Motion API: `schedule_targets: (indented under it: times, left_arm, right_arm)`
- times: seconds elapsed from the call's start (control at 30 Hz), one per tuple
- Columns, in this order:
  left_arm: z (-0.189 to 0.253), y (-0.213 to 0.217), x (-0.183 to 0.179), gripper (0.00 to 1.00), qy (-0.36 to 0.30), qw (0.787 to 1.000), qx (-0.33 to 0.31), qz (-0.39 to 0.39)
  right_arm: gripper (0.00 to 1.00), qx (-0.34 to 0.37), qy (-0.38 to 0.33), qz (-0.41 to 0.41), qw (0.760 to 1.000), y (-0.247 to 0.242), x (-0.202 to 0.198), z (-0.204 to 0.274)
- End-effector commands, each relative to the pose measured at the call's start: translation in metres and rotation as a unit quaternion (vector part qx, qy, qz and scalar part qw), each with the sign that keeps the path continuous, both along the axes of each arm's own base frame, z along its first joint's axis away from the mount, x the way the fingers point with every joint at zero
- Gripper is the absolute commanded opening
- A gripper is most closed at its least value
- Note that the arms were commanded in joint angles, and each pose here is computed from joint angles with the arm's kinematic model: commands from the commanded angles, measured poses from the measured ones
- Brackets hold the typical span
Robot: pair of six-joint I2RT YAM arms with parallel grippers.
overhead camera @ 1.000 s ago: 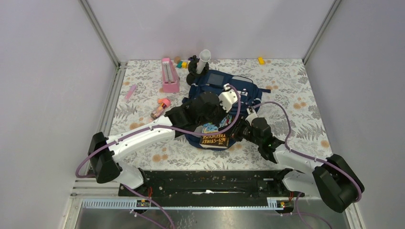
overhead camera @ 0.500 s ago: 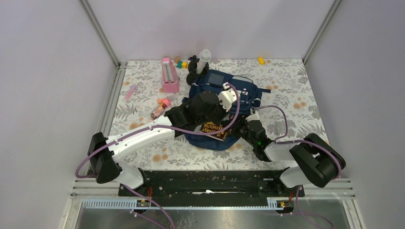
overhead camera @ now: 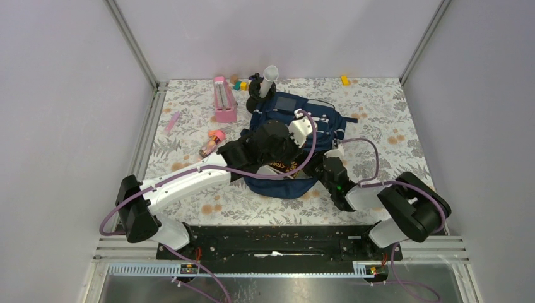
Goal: Pack the student bag
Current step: Place the book in the student bag.
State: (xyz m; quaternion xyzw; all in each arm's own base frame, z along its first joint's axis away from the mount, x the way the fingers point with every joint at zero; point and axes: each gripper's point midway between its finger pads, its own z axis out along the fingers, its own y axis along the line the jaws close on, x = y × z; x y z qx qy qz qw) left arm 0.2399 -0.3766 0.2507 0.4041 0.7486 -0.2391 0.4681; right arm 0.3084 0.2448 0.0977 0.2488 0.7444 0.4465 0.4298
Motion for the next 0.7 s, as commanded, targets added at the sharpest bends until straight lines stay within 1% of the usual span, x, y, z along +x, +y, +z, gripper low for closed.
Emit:
schedule_targets:
  times: [0.0,0.03,0.1,0.33,0.37,0.4,0.43,0.53,0.67]
  left_arm:
    - [0.06,-0.015,-0.014,0.0,-0.028,0.995,-0.095,-0.033]
    - [0.059,-0.015,-0.014,0.0,-0.027,0.995,-0.094,-0.033]
    - [0.058,-0.016,-0.014,0.0,-0.025,0.995,-0.094,-0.034]
    - [0.055,-0.017,-0.013,0.0,-0.022,0.995,-0.09,-0.033]
    - [0.055,-0.017,-0.014,0.0,-0.022,0.995,-0.09,-0.033]
    - [0.056,-0.017,-0.013,0.0,-0.022,0.995,-0.09,-0.033]
    - [0.055,-0.016,-0.013,0.0,-0.022,0.995,-0.09,-0.032]
    - [0.055,-0.016,-0.013,0.0,-0.022,0.995,-0.088,-0.032]
    - [0.055,-0.016,-0.013,0.0,-0.022,0.995,-0.087,-0.031]
  right_arm:
    - [0.45,-0.042,-0.082,-0.062,0.994,-0.023,0.019,0.042]
    - [0.51,-0.053,-0.081,-0.061,0.993,-0.025,0.017,0.04]
    - [0.57,-0.072,-0.079,-0.055,0.993,-0.026,0.015,0.039]
    - [0.6,-0.107,-0.074,-0.047,0.99,-0.036,0.004,0.031]
    - [0.64,-0.114,-0.073,-0.044,0.99,-0.037,0.002,0.03]
    - [0.87,-0.124,-0.076,-0.043,0.988,-0.038,0.001,0.03]
    - [0.98,-0.131,-0.078,-0.044,0.987,-0.04,-0.002,0.03]
    - [1.0,-0.16,-0.084,-0.052,0.982,-0.049,-0.008,0.026]
    - [1.0,-0.172,-0.079,-0.059,0.98,-0.059,-0.016,0.018]
